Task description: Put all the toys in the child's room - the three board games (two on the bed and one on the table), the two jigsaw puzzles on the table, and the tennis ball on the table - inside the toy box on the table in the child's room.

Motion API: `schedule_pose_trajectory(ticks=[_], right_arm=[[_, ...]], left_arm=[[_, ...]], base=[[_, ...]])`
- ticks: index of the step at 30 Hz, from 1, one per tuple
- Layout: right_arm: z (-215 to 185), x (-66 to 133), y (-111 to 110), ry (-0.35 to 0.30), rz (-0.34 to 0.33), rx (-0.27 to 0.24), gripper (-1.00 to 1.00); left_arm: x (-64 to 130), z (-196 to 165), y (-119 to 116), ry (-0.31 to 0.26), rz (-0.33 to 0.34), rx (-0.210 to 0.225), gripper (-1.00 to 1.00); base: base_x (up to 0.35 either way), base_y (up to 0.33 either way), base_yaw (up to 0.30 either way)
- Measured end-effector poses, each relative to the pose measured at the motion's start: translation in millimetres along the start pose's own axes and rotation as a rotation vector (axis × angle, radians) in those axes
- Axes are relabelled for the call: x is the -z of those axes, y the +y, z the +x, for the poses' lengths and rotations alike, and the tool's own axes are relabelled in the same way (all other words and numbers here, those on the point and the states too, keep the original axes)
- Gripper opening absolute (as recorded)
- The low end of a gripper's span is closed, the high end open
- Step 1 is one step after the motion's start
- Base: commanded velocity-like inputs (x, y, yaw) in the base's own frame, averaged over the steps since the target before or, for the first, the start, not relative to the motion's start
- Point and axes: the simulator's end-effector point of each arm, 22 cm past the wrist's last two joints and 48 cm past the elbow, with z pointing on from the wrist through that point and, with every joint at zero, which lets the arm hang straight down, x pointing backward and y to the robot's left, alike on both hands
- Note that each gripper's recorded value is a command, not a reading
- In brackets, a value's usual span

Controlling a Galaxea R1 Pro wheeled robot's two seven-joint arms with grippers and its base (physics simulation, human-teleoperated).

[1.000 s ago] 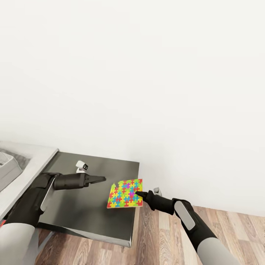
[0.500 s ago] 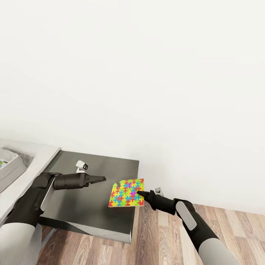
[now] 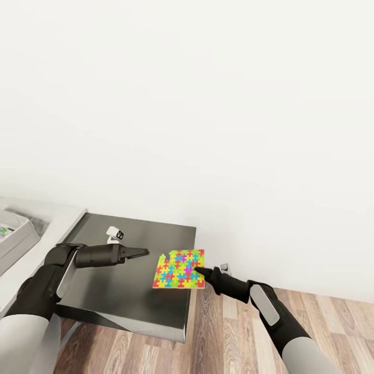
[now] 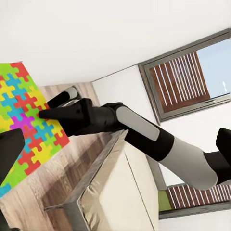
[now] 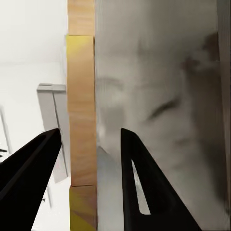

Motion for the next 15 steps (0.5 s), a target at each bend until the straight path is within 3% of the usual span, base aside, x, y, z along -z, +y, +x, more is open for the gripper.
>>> schedule_pose_trajectory(ticks=[5, 9, 15], right_arm=[[-4.8, 8.7, 7.7, -0.02, -0.03, -0.005, -1.0], [-6.4, 13.8, 13.6, -0.03, -0.041, 0.0, -1.0], [-11.1, 21.2, 19.7, -0.052, -0.042, 0.022, -1.0]], left_arm=[[5.4, -0.8, -4.3, -0.001, -0.007, -0.004, 1.0], [21.7, -3.3, -5.6, -0.002, -0.034, -0.012, 1.0], [29.5, -4.3, -18.1, -0.001, -0.021, -0.023, 1.0]], base=[[0.0, 0.0, 0.0], [0.0, 0.0, 0.0], [0.0, 0.0, 0.0]])
